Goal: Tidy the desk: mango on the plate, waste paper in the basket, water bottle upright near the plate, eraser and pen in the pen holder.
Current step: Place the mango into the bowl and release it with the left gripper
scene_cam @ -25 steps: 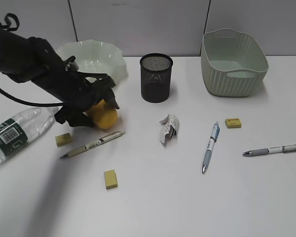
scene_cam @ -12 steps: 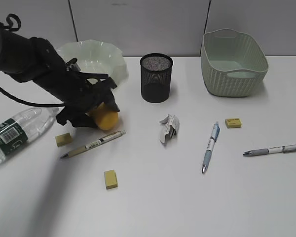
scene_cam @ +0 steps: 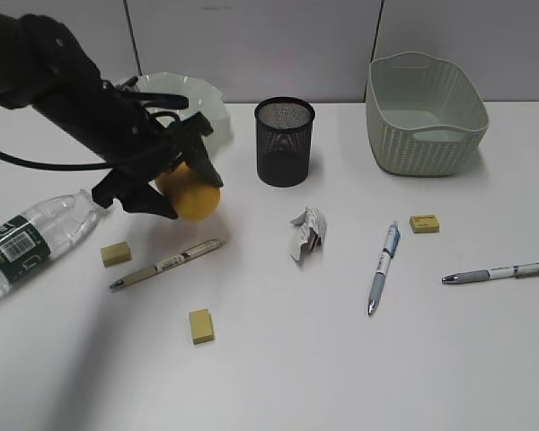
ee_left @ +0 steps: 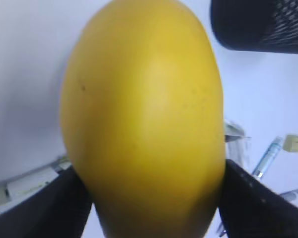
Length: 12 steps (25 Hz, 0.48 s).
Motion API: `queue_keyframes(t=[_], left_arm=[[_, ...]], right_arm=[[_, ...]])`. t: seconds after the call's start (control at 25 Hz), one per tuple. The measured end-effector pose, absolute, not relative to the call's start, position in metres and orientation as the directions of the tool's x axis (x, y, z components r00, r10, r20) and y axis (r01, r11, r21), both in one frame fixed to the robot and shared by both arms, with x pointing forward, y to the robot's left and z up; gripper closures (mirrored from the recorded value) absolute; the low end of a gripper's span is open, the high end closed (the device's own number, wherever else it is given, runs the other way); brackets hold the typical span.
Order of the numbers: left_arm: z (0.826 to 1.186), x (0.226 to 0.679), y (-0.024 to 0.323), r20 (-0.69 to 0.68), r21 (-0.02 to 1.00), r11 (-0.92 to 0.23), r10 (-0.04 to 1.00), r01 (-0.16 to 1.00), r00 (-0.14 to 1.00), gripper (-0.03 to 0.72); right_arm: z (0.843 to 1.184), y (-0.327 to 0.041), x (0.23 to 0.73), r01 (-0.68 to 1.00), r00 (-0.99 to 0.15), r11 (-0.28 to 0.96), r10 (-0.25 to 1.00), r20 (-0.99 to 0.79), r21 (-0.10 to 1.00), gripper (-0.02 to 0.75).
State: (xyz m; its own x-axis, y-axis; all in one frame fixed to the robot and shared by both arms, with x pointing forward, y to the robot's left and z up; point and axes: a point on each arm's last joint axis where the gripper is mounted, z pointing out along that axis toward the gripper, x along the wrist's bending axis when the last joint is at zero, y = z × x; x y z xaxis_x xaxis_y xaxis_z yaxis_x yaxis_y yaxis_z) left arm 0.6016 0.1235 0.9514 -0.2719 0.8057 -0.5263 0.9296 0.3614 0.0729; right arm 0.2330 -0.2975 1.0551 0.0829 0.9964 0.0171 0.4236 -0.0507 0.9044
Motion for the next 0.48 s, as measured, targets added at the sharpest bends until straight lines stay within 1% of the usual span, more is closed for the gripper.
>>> queue_keyframes(t=[0.24,0.48], left_arm=[[1.0,0.596,0.128,-0.586,0.159,0.365,0.782,0.917,-0.21,0.127],[1.031,0.621,0.149,-0.631,0.243,0.433,0.75,0.868,-0.198,0.128]], right_arm=[[1.055,-0.297,0.233,0.424,0.083,-0.051,0.996,0.017,0.904,0.177],[1.055,-0.297,0.233,0.424,0.083,-0.051,0.996,0.017,0.904,0.177]])
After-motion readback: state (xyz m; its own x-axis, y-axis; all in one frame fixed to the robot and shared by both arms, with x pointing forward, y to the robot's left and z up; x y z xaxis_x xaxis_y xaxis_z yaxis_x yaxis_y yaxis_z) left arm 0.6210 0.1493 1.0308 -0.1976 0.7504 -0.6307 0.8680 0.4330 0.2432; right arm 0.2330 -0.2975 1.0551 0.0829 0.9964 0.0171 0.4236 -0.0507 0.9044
